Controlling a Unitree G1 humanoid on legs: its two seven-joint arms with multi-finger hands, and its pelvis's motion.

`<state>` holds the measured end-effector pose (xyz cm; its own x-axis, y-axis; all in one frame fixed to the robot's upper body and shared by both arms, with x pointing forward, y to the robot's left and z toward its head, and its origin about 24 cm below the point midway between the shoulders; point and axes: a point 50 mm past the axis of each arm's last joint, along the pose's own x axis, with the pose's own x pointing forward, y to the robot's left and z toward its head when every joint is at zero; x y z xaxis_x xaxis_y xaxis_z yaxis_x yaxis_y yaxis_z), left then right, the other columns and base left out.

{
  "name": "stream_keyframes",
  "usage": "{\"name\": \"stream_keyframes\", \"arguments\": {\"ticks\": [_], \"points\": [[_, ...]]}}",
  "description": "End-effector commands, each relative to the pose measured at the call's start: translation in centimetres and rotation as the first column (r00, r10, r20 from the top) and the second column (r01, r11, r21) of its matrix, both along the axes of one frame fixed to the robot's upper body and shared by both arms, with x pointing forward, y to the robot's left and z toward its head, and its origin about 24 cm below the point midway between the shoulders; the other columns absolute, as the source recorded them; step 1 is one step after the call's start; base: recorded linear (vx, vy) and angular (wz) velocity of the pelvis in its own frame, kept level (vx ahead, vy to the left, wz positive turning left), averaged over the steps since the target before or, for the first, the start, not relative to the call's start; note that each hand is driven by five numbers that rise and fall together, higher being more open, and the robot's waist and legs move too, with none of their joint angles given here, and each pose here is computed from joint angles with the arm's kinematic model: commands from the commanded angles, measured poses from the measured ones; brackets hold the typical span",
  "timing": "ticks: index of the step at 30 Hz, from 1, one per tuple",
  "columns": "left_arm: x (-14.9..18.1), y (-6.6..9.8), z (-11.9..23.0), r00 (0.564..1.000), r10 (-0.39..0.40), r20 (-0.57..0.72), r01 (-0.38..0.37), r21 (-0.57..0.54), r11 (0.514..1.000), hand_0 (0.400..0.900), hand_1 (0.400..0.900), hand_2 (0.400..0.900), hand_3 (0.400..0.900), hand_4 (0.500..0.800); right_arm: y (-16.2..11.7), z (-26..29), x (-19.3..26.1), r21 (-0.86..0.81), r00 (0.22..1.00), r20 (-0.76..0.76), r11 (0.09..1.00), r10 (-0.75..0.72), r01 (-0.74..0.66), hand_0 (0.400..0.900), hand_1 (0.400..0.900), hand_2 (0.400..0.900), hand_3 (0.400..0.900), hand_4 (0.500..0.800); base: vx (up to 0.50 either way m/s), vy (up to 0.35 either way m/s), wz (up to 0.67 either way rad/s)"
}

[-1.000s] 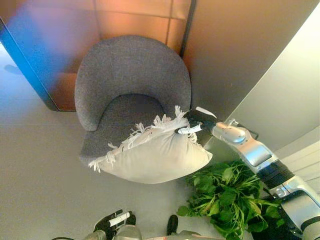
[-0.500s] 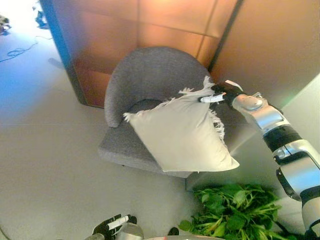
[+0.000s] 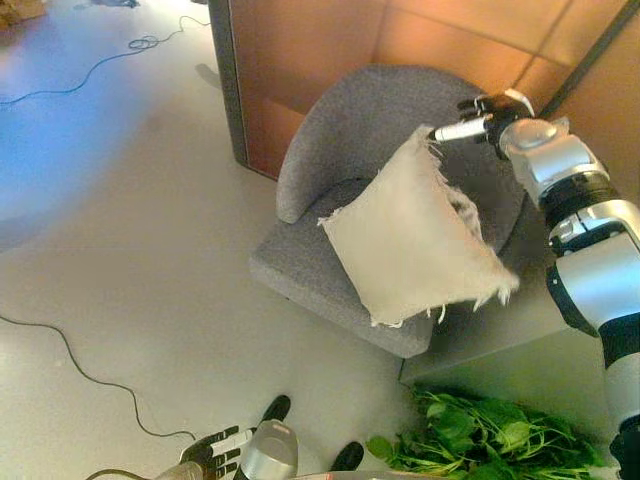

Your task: Pick up the pillow and put it on the sofa.

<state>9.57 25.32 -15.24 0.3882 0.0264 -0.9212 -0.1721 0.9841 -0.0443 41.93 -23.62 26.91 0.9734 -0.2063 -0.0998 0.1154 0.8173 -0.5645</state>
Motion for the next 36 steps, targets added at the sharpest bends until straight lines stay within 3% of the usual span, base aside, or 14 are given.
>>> {"name": "stream_keyframes", "arguments": {"ticks": [1, 12, 20, 24, 29, 33, 36], "points": [[-1.2, -0.8, -0.5, 0.996, -0.081, -0.038, 0.081, -0.007, 0.997, 0.900, 0.900, 0.900, 0.900, 0.800, 0.2, 8.2, -1.1, -0.142, 0.974, 0.225, 0.990, 0.012, 0.020, 0.900, 0.900, 0.900, 0.900, 0.800, 0.085, 0.064, -0.09], [-2.9, -0.9, -0.9, 0.991, -0.096, -0.097, 0.095, -0.009, 0.995, 0.900, 0.900, 0.900, 0.900, 0.800, -0.4, 6.4, -0.9, -0.149, 0.987, 0.159, 0.989, 0.037, -0.013, 0.900, 0.900, 0.900, 0.900, 0.800, 0.049, 0.009, -0.16], [-2.6, -1.5, -1.0, 0.989, -0.113, -0.091, 0.111, -0.029, 0.993, 0.900, 0.900, 0.900, 0.900, 0.800, 2.1, 3.5, -0.4, 0.086, 0.959, 0.208, 0.973, 0.192, -0.214, 0.900, 0.900, 0.900, 0.900, 0.800, -0.078, -0.001, -0.23], [-2.6, -2.1, -1.1, 0.991, -0.118, -0.070, 0.114, -0.050, 0.992, 0.900, 0.900, 0.900, 0.900, 0.800, 3.7, -3.4, -0.9, 0.231, 0.930, 0.178, 0.905, 0.321, -0.356, 0.900, 0.900, 0.900, 0.900, 0.800, -0.098, 0.001, -0.35], [-1.9, -2.7, -1.0, 0.991, -0.122, -0.051, 0.119, -0.067, 0.991, 0.900, 0.900, 0.900, 0.900, 0.800, 6.6, -12.1, -3.8, 0.426, 0.904, 0.136, 0.800, 0.405, -0.422, 0.900, 0.900, 0.900, 0.900, 0.800, -0.087, -0.015, -0.35], [-1.0, -3.4, -1.0, 0.993, -0.117, -0.022, 0.115, -0.077, 0.990, 0.900, 0.900, 0.900, 0.900, 0.800, 8.6, -18.8, -7.6, 0.624, 0.913, 0.104, 0.689, 0.396, -0.369, 0.900, 0.900, 0.900, 0.900, 0.800, -0.107, -0.015, -0.28], [-0.7, -4.3, -1.1, 0.993, -0.120, -0.009, 0.119, -0.082, 0.989, 0.900, 0.900, 0.900, 0.900, 0.800, 8.8, -24.5, -11.1, 0.727, 0.936, 0.000, 0.643, 0.352, -0.242, 0.900, 0.900, 0.900, 0.900, 0.800, -0.092, -0.007, -0.21]]}}
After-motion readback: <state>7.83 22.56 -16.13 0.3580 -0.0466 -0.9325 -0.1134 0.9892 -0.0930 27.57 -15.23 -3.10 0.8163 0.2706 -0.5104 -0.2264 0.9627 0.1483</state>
